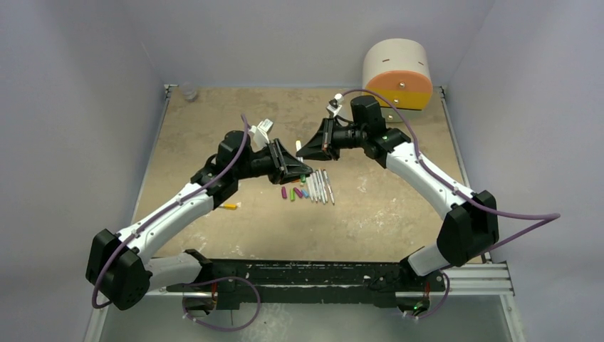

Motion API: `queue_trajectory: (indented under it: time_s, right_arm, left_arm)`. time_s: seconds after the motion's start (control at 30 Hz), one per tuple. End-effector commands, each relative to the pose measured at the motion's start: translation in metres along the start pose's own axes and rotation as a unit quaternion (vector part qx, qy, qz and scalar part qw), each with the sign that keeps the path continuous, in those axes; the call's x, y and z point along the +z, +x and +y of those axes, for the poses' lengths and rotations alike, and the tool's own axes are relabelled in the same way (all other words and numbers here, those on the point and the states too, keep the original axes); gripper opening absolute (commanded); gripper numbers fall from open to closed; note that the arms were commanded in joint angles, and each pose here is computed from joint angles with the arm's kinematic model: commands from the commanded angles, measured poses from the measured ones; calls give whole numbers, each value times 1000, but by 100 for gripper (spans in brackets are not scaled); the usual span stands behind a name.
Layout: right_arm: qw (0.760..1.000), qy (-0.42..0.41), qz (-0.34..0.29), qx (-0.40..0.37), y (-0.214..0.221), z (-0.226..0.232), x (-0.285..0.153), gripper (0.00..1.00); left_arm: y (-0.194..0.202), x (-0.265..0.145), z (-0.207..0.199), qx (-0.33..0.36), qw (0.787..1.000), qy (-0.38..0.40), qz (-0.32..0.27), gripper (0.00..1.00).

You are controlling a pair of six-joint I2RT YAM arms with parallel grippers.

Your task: Open the pen caps

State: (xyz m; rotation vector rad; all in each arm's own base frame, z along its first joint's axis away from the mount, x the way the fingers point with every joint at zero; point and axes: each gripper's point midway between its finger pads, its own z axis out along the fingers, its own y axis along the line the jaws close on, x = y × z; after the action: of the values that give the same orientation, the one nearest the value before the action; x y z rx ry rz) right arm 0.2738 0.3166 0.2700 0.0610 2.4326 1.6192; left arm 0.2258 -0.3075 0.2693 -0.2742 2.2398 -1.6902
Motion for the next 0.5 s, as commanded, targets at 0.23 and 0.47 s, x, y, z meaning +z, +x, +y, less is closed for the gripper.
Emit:
queue_trajectory:
  time_s: [0.23,0.47]
  right_arm:
    - [999,-18,-47,-10,-24,14,-9,0]
    - [999,-21,-46,-12,-25,15,-8,0]
  left_arm:
    - [8,-11,-12,17,1000,19,3,26]
    - [9,-12,-12,19,1000,19,1,5]
